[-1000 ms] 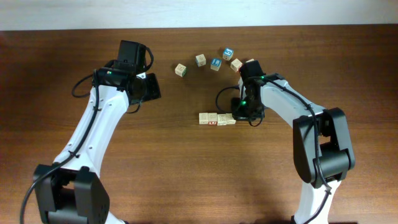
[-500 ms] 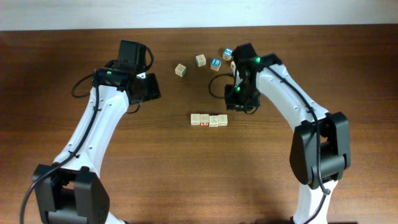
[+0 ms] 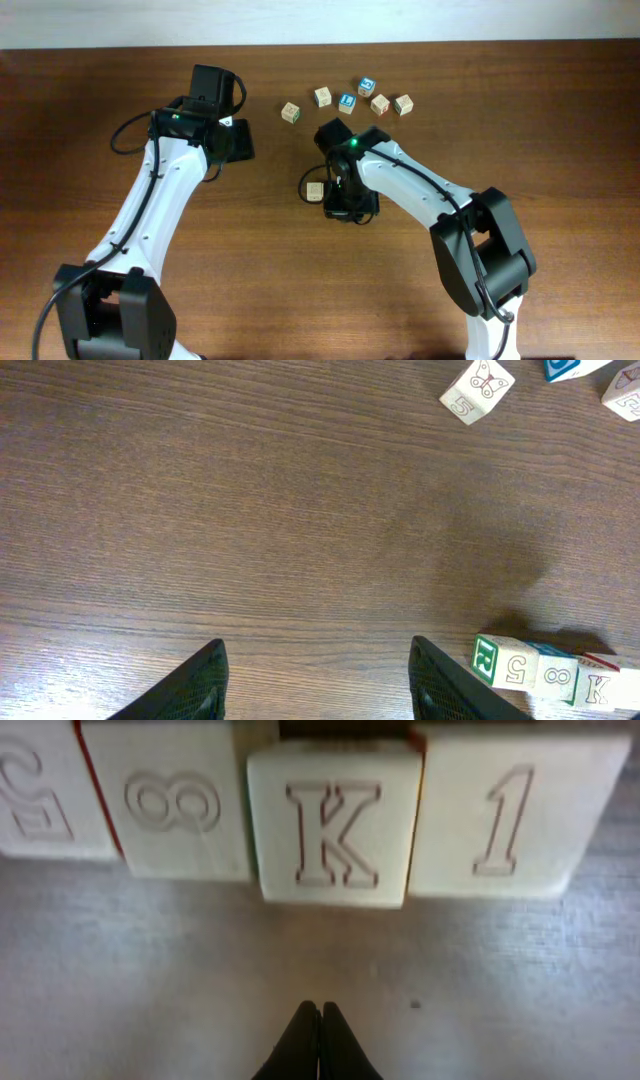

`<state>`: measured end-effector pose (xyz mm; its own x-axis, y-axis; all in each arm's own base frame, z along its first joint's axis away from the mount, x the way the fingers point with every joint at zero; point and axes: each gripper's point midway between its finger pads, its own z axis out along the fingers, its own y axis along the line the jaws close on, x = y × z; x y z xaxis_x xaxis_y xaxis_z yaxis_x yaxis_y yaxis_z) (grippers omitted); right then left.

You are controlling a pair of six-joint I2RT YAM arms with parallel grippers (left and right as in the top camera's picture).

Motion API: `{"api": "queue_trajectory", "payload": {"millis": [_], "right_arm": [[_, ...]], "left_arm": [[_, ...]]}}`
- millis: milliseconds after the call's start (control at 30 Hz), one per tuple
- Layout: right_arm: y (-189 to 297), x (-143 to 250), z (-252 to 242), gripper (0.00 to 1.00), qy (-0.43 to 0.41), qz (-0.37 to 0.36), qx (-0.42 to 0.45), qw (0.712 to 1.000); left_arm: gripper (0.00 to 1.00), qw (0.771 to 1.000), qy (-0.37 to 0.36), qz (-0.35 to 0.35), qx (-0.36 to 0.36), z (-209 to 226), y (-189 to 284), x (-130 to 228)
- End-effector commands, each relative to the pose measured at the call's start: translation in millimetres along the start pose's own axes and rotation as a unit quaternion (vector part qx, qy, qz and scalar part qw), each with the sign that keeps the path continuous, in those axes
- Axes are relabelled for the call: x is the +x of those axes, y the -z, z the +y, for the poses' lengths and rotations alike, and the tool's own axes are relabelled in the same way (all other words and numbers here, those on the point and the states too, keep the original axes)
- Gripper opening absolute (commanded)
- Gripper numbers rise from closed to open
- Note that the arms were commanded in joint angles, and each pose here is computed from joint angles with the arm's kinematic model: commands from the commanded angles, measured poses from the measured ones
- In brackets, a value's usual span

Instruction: Rotate 4 blocks

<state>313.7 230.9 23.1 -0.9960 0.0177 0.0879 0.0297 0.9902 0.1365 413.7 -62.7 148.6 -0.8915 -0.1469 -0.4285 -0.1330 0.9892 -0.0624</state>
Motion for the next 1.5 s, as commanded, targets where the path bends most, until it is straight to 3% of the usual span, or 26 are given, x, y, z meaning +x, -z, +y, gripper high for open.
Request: {"api": "queue_trajectory", "payload": {"millis": [0, 867, 933, 1033, 1100, 1467], "right_arm": [[-1.9, -10.3, -3.1, 0.04, -0.007, -0.026, 0.008, 1.000], [-7.1, -34.6, -4.7, 0.04, -0.013, -0.045, -0.024, 0.999], [7.7, -32.6, 0.3, 0.04, -0.005, -0.040, -0.030, 0.999], [56.7, -53.9, 10.0, 0.04, 0.014, -0.096, -0.027, 0.995], [64.2, -73.5, 7.9, 0.04, 0.018, -0.141, -0.009, 0.990], [19.3, -89.1, 0.6, 0.04, 0.040, -0.132, 0.026, 0.990]], "left_arm": [[0.56, 1.000, -0.009, -0.006, -0.005, -0.7, 1.1, -4.7], [0.56, 1.000, -0.009, -0.005, -0.003, -1.2, 1.1, -4.5], [0.56, 1.000, -0.009, -0.005, -0.003, -1.2, 1.1, -4.4], [0.56, 1.000, -0.009, -0.005, -0.003, -1.2, 1.1, -4.4], [0.56, 1.000, -0.009, -0.005, -0.003, -1.2, 1.1, -4.6], [0.56, 1.000, -0.009, -0.005, -0.003, -1.2, 1.1, -4.4]]}}
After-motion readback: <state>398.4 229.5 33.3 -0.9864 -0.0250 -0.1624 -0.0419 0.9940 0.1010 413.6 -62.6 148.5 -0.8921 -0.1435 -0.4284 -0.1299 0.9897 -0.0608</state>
